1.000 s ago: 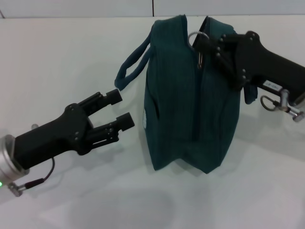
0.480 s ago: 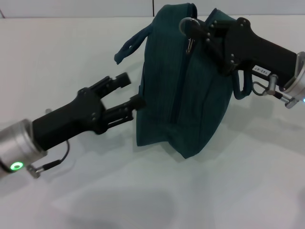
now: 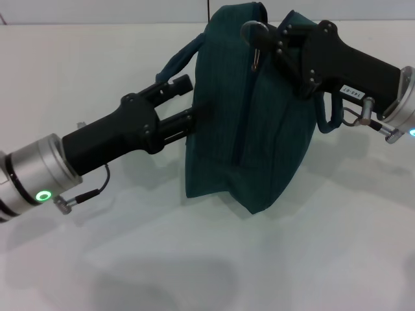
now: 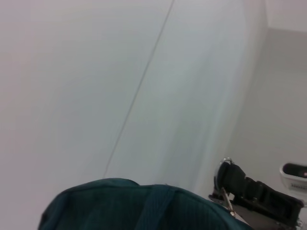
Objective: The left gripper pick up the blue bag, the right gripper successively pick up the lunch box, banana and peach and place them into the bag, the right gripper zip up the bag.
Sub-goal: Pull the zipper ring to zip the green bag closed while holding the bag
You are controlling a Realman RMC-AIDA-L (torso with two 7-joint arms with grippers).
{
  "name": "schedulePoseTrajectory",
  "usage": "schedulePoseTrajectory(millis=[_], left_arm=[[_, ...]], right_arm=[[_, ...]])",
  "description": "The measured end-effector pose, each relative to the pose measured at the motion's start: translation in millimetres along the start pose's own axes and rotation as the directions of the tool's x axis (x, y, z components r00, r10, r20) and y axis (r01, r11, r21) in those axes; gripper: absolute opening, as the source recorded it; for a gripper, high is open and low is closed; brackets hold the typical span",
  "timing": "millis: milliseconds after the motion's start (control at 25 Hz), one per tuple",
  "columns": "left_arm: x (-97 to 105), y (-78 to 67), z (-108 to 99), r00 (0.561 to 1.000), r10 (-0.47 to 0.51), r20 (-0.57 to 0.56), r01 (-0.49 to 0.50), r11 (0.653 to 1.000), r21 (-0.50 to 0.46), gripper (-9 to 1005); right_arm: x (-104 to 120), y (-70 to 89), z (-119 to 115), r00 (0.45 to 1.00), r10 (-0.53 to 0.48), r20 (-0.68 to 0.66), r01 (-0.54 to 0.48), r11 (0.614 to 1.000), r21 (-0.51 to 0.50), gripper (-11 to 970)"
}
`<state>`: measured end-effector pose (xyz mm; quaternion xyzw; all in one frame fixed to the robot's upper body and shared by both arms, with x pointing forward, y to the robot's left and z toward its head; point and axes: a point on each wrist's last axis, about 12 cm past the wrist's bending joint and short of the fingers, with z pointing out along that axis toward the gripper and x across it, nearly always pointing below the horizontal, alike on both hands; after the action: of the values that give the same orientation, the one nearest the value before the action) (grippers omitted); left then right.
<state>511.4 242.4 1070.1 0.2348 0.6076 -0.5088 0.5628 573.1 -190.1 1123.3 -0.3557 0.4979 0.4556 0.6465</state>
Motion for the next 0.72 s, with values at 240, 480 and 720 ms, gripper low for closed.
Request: schedulePoseTrajectory(millis=[240, 480, 720], left_arm=[[-1.0, 0.1, 9.1, 1.0, 0.022, -0.022, -0.021, 0.999, 0.033, 671], [0.8, 0.0, 8.2, 0.999, 0.045, -0.019, -0.045, 0.999, 0.023, 362], [1.2, -0.2, 9.9, 0.998, 0.054, -0.028, -0.053, 0.998, 0.032, 195]], right_arm=[[0.0, -0.1, 0.4, 1.0, 0.0, -0.001, 0.0, 1.0, -0.001, 69], [1.0, 0.6, -2.5, 1.0, 0.008, 0.004, -0.008, 1.0, 0.01, 72], [1.4, 1.4, -3.0, 1.0, 0.01, 0.005, -0.01, 1.0, 0.008, 75]])
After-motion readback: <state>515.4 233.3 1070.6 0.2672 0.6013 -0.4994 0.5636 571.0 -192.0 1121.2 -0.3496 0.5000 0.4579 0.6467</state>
